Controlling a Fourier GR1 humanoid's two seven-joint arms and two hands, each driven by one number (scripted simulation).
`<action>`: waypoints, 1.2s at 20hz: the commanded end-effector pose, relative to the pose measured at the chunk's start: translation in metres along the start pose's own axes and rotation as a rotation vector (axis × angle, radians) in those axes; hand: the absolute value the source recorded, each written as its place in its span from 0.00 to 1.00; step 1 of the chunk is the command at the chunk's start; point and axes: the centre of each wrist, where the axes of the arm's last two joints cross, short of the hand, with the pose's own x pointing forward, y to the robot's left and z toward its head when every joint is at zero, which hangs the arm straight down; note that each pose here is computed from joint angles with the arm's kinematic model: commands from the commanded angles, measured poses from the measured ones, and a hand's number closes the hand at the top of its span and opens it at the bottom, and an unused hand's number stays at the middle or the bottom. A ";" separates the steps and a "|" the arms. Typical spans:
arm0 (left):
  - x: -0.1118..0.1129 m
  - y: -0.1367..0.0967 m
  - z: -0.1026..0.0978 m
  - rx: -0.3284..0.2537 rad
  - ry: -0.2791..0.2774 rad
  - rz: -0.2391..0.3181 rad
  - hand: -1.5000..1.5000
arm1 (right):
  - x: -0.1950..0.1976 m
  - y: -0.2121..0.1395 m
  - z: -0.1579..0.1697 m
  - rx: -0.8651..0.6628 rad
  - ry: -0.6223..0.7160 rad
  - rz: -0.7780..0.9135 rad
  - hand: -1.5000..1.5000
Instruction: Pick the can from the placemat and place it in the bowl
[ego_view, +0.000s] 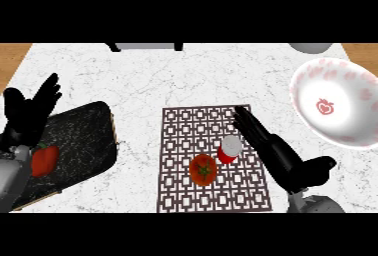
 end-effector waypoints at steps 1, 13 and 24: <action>0.005 -0.009 0.001 -0.024 -0.035 0.008 0.50 | -0.017 -0.002 -0.007 0.073 0.039 0.063 1.00; 0.008 -0.120 0.040 -0.154 -0.213 0.254 0.50 | -0.037 0.027 0.017 -0.124 -0.305 0.296 0.00; 0.013 -0.117 0.056 -0.157 -0.226 0.244 0.50 | 0.056 0.012 0.031 -0.225 -0.270 0.597 0.00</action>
